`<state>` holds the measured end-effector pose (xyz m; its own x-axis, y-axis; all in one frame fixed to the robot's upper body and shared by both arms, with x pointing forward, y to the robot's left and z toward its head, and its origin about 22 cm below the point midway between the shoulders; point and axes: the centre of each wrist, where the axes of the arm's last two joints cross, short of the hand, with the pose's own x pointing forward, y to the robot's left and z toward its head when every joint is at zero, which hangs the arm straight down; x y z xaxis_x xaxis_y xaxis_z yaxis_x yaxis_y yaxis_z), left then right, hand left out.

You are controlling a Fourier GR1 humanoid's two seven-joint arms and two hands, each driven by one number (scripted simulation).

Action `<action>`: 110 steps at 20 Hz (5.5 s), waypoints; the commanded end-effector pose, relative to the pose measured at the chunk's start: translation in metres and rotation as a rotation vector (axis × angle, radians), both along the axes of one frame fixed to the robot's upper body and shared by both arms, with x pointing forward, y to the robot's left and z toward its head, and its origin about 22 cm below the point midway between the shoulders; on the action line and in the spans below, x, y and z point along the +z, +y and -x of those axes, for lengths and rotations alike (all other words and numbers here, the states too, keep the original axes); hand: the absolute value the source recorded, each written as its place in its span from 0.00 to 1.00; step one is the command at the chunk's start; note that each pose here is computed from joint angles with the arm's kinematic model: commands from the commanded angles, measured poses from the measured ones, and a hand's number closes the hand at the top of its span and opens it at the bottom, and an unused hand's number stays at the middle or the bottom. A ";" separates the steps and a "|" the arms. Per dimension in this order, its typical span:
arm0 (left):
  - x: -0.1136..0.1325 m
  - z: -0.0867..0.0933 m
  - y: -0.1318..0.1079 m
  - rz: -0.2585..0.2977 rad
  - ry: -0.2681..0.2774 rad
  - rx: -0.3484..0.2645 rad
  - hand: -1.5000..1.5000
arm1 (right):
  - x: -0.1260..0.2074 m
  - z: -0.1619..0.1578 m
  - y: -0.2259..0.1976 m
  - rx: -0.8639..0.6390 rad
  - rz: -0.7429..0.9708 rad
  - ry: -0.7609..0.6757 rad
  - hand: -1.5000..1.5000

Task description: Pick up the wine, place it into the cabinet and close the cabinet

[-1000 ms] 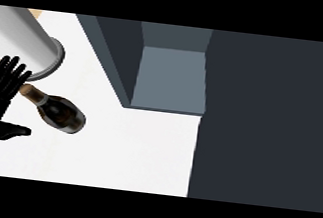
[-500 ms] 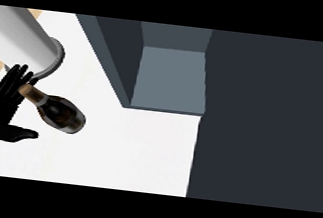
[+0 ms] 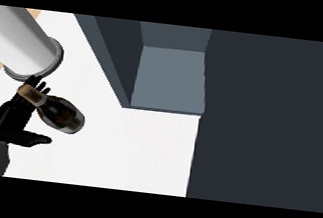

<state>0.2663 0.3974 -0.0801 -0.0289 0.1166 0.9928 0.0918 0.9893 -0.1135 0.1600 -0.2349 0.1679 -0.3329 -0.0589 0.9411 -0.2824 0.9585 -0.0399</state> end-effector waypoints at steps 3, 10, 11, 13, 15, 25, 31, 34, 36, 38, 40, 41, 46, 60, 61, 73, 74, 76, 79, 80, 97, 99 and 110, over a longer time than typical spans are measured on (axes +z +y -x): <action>-0.019 -0.001 -0.007 -0.001 0.014 -0.028 0.00 | -0.003 -0.005 -0.003 -0.003 0.008 -0.022 0.00; -0.026 0.003 0.000 0.020 0.025 -0.013 0.00 | -0.005 0.003 0.001 0.020 0.034 -0.014 0.00; -0.010 -0.016 0.001 0.010 0.022 -0.026 0.00 | 0.002 0.022 0.002 -0.008 0.019 -0.020 0.00; -0.030 -0.003 -0.016 0.031 0.018 -0.027 0.00 | -0.002 0.008 -0.007 0.005 0.003 -0.015 0.00; -0.033 -0.005 -0.022 0.055 0.031 -0.008 0.00 | 0.012 0.015 0.001 -0.004 0.009 -0.015 0.00; -0.038 0.010 -0.010 0.176 0.023 -0.041 0.00 | -0.005 -0.005 -0.013 -0.011 0.024 -0.014 0.00; -0.044 0.002 -0.032 0.189 0.027 -0.042 1.00 | -0.005 -0.007 -0.002 0.013 0.008 -0.030 0.00; -0.046 -0.001 -0.039 0.194 0.041 -0.037 1.00 | -0.002 0.005 0.000 -0.014 0.016 -0.004 0.00; -0.047 0.021 -0.012 0.192 0.040 -0.067 1.00 | 0.000 -0.004 0.001 0.000 0.021 -0.014 0.00; -0.045 0.003 -0.030 0.191 0.049 -0.064 1.00 | 0.007 0.007 -0.007 -0.002 0.016 -0.012 0.00; -0.055 0.020 -0.029 0.199 0.053 -0.070 1.00 | 0.002 0.003 -0.009 -0.018 0.024 -0.020 0.00; -0.051 0.017 -0.025 0.192 0.038 -0.071 1.00 | 0.006 -0.005 -0.005 0.002 0.021 -0.021 0.00; -0.096 0.070 -0.065 0.190 0.036 -0.002 1.00 | -0.003 0.008 -0.014 -0.032 0.030 -0.009 0.00; -0.108 0.112 -0.109 0.280 -0.090 0.091 1.00 | -0.005 0.000 -0.005 -0.055 0.022 0.013 0.00; -0.103 0.108 -0.102 0.283 -0.080 0.063 1.00 | -0.005 0.008 -0.015 -0.057 0.022 -0.002 0.00; -0.015 0.107 -0.169 0.311 -0.166 0.001 1.00 | -0.013 -0.004 -0.008 -0.055 0.014 0.010 0.00; -0.007 0.102 -0.140 0.310 -0.151 -0.035 1.00 | -0.010 -0.006 -0.007 -0.036 0.036 0.014 0.00; 0.024 0.088 -0.156 0.305 -0.169 -0.009 1.00 | -0.013 -0.008 -0.010 -0.028 0.015 0.011 0.00; 0.052 0.088 -0.179 0.317 -0.194 -0.013 1.00 | -0.015 -0.004 0.000 -0.021 0.016 0.008 0.00; 0.063 0.084 -0.180 0.316 -0.197 -0.010 1.00 | -0.021 -0.006 -0.011 -0.035 0.017 0.028 0.00; 0.125 0.002 -0.259 0.260 -0.238 0.015 1.00 | -0.013 0.003 -0.014 -0.038 0.018 0.019 0.00; 0.137 0.005 -0.272 0.218 -0.278 0.028 1.00 | -0.016 -0.011 -0.010 -0.051 0.011 0.004 0.00; 0.113 -0.022 -0.317 0.056 -0.230 0.008 1.00 | -0.023 -0.002 -0.002 -0.039 0.023 -0.005 0.00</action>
<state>0.2928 0.0991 0.0367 -0.2546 0.2141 0.9430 0.1113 0.9752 -0.1914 0.1696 -0.2460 0.1469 -0.3331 -0.0263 0.9425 -0.2458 0.9675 -0.0599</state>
